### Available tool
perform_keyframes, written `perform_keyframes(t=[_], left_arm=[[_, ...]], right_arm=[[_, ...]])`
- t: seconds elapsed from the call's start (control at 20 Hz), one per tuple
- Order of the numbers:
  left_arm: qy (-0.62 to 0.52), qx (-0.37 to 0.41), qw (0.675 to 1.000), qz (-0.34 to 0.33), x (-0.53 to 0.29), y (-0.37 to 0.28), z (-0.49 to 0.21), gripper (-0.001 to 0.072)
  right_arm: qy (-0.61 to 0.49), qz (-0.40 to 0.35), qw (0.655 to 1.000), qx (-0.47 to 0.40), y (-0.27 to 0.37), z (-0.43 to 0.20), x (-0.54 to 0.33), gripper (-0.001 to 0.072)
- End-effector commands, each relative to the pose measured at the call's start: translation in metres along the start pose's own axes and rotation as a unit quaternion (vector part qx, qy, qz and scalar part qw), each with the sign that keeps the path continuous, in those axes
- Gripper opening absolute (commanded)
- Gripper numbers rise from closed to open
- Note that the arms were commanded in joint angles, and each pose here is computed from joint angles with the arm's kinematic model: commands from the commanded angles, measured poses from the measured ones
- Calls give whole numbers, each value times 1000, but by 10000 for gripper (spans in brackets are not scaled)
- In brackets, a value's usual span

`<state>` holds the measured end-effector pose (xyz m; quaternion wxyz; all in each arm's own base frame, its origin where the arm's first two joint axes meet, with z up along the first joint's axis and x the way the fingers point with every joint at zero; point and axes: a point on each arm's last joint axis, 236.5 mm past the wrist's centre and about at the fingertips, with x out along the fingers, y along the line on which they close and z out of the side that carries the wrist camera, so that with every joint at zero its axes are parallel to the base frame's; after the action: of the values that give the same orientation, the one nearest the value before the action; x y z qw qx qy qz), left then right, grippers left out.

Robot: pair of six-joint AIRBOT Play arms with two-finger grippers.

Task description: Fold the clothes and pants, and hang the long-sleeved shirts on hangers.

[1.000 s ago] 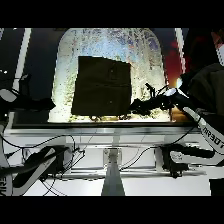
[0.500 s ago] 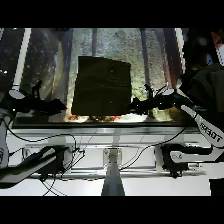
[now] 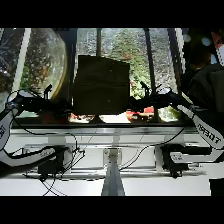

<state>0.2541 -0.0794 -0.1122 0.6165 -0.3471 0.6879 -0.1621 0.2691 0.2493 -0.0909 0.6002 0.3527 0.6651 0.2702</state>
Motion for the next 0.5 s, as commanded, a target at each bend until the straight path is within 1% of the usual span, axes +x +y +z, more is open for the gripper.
perform_keyframes(t=[0.0,0.1,0.25,0.3,0.35,0.4,0.45], left_arm=[[4,25,1000,-10,3,0,1,345],[1,29,999,-17,-1,2,2,350],[-18,14,999,-23,-13,12,8,357],[-21,14,999,-27,-16,14,9,392],[-22,11,999,-33,-19,15,8,553],[-21,8,999,-36,-21,16,7,692],[-18,14,999,-39,-21,15,5,685]], right_arm=[[-17,11,999,-33,21,17,-5,52],[-26,16,998,-47,31,27,-9,52],[-35,18,997,-62,41,35,-14,52],[-35,19,997,-63,41,36,-14,52],[-35,19,997,-63,41,36,-14,51],[-34,19,997,-63,41,36,-14,52],[-35,19,997,-63,41,36,-14,52]])
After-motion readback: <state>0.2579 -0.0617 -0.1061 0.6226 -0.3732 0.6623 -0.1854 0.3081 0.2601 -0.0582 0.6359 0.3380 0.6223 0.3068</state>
